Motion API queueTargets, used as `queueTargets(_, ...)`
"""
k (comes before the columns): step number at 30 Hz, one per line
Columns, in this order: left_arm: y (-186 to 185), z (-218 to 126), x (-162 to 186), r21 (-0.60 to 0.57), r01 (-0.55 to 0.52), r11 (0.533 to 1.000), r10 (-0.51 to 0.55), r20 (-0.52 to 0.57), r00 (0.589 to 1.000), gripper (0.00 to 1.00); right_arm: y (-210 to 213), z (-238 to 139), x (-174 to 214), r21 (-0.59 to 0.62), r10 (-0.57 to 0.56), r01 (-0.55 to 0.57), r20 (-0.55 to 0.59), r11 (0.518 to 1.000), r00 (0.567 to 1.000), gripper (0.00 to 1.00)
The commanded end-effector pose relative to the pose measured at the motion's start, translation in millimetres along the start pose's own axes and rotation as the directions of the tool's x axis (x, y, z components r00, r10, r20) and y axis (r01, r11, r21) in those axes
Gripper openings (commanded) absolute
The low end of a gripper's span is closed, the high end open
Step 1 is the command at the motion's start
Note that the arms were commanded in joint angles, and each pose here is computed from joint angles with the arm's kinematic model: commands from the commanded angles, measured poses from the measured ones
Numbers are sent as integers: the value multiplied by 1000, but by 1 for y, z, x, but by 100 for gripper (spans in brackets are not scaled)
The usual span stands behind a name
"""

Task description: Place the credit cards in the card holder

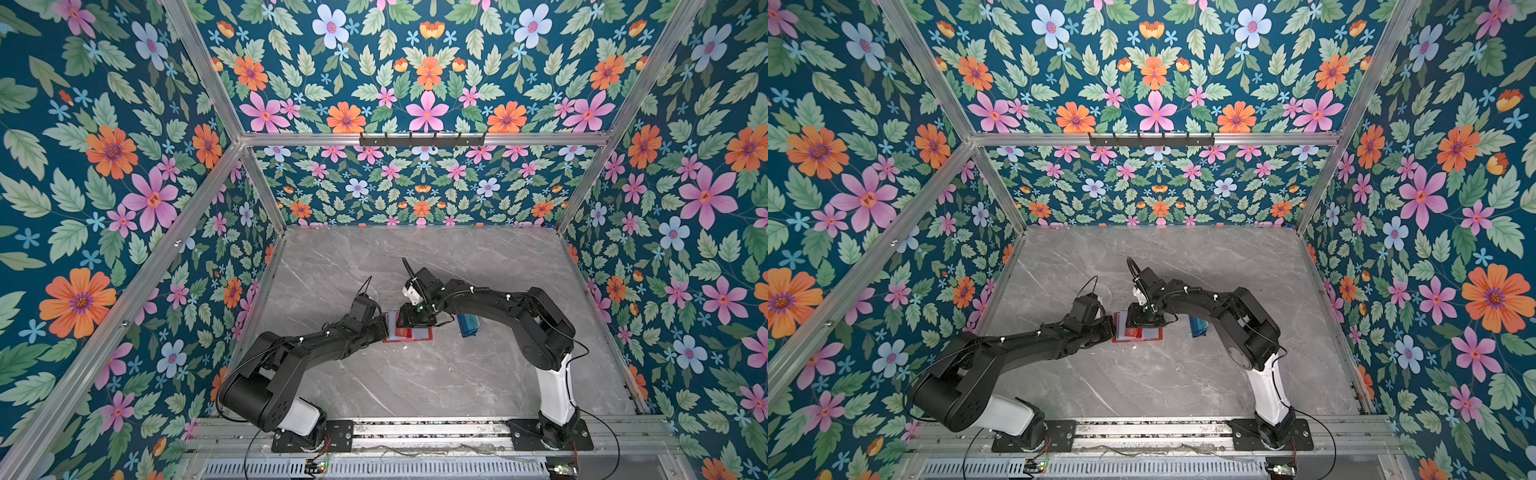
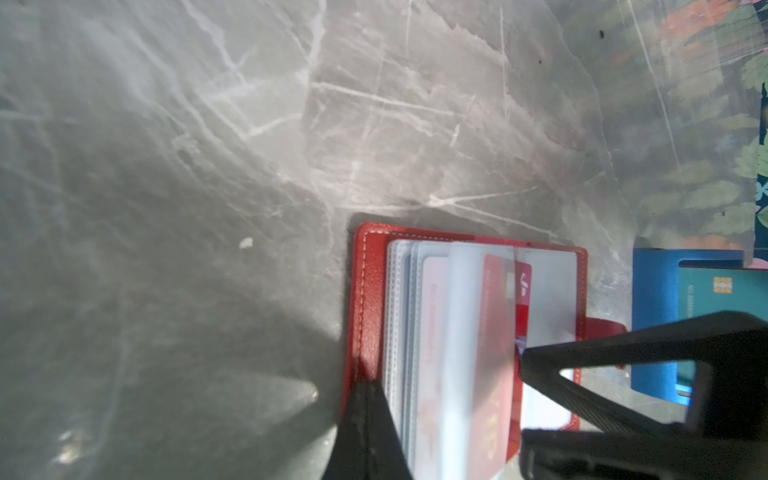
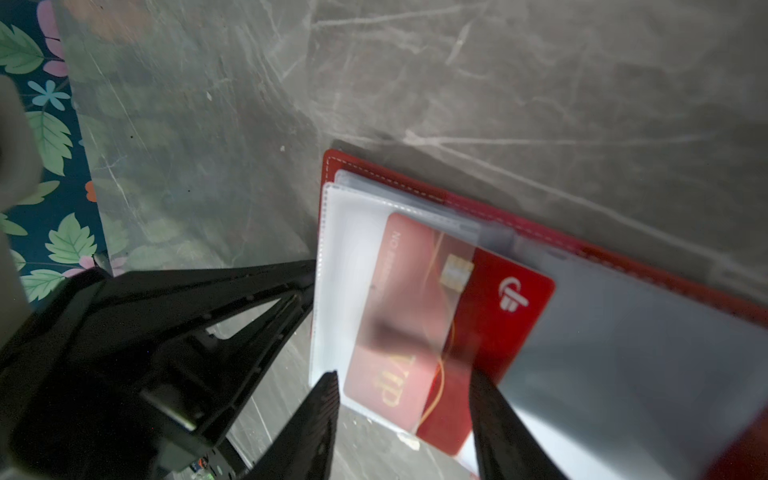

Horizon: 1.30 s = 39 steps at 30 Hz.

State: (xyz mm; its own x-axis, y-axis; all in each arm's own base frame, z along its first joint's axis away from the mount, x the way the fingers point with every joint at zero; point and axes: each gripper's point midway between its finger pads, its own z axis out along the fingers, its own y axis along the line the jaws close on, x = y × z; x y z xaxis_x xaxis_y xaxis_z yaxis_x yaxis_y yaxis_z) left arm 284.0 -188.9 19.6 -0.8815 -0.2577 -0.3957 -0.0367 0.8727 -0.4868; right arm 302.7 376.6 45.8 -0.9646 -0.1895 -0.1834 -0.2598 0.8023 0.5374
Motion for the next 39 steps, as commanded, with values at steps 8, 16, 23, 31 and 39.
queueTargets(8,23,0,23,-90,3,996,-11,-86,996,0,-14,-30,-4,115,-19,7,100,993,995,45)
queueTargets(16,22,-1,22,-90,2,996,-9,-80,997,0,-35,-29,-3,241,6,-22,68,970,998,11)
queueTargets(23,22,-2,22,-92,0,996,-7,-80,997,0,-43,-20,1,290,15,-22,26,957,1000,0)
queueTargets(31,22,-1,22,-94,-3,996,-5,-80,997,0,-45,-6,4,299,27,-17,-29,954,999,0)
queueTargets(39,23,-2,22,-97,-5,995,-3,-81,997,0,-44,7,9,293,37,-12,-79,956,996,13)
